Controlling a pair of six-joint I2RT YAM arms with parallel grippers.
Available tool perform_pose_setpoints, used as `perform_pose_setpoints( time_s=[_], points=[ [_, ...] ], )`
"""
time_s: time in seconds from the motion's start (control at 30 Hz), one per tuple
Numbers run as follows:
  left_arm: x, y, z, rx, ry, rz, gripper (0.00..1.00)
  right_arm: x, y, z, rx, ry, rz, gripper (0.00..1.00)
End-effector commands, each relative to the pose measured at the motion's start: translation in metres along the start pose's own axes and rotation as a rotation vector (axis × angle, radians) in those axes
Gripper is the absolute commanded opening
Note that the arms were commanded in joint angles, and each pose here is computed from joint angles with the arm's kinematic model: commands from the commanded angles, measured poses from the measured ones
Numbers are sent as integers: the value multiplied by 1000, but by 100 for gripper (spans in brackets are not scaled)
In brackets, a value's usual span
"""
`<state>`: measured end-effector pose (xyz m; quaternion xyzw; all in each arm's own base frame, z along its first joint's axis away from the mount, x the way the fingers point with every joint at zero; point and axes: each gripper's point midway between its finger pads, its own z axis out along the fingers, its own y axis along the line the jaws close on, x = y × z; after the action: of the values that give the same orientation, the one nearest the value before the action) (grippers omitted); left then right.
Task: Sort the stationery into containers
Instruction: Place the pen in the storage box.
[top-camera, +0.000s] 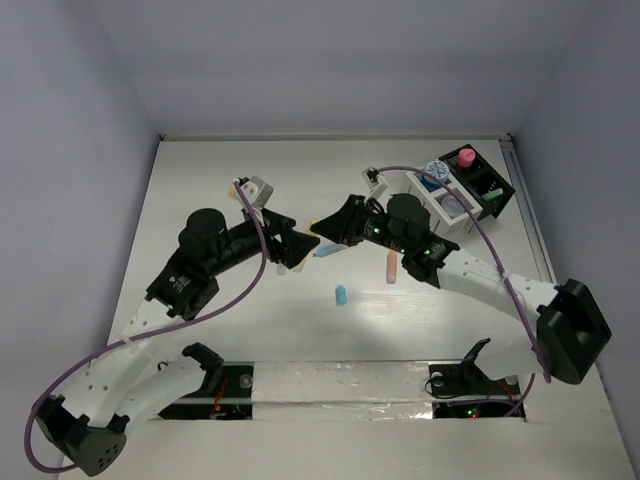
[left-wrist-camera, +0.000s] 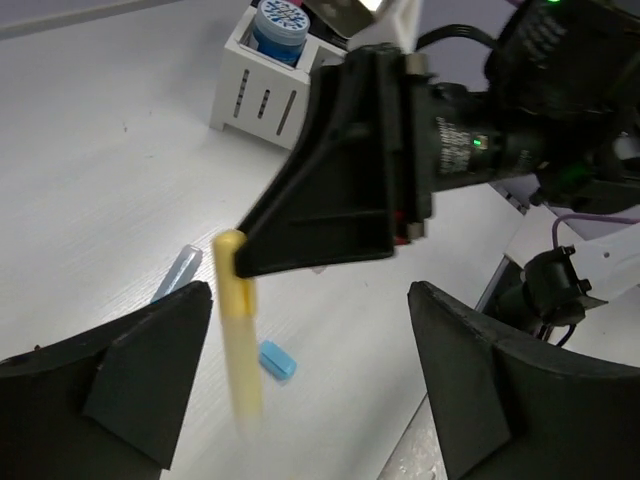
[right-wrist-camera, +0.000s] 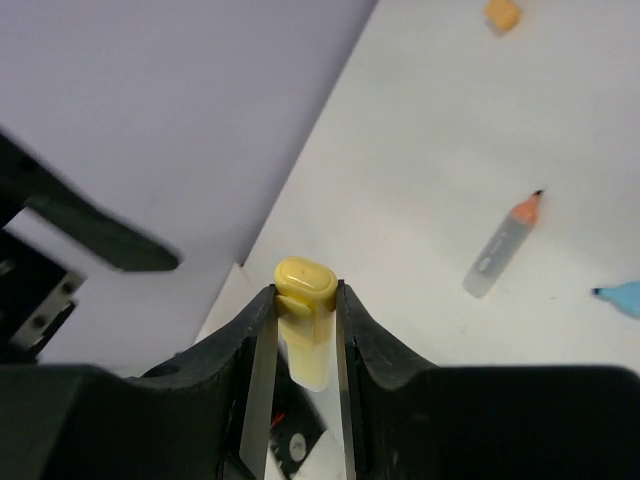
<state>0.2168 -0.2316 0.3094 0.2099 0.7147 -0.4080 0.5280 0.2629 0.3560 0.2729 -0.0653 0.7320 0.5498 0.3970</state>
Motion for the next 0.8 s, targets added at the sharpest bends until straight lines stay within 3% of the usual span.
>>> perform_pose_setpoints(
  time_s=[0.0,0.17,0.23,0.27,0.33,0.5,0.67,0.77],
  points=[
    [-25,-16,-9,56,-75,67,80,-38,12,9,-32,-79,-5,0],
    [-19,-8,-23,-6,-76,84,98,-69,-17,4,77,-166,-41,0],
    [-22,-7,-31,-26,-100,89,99,-85,-28,-13,141,-218,-69,0],
    [-21,-1,-32,-59,-107,85,99,-103,-51,-28,241,-270,-92,0],
    [-16,6,-36,-96,-108,84,99,-133,-56,-60,316,-365,-137,0],
    [-2,20,-40,-156,-112,75,99,-210,-130,-174,752,-641,-213,0],
    [4,25,-44,-184,-99,73,99,-247,-179,-261,1050,-811,-202,0],
    [5,33,-49,-230,-96,78,99,-265,-192,-298,1135,-893,-181,0]
  ],
)
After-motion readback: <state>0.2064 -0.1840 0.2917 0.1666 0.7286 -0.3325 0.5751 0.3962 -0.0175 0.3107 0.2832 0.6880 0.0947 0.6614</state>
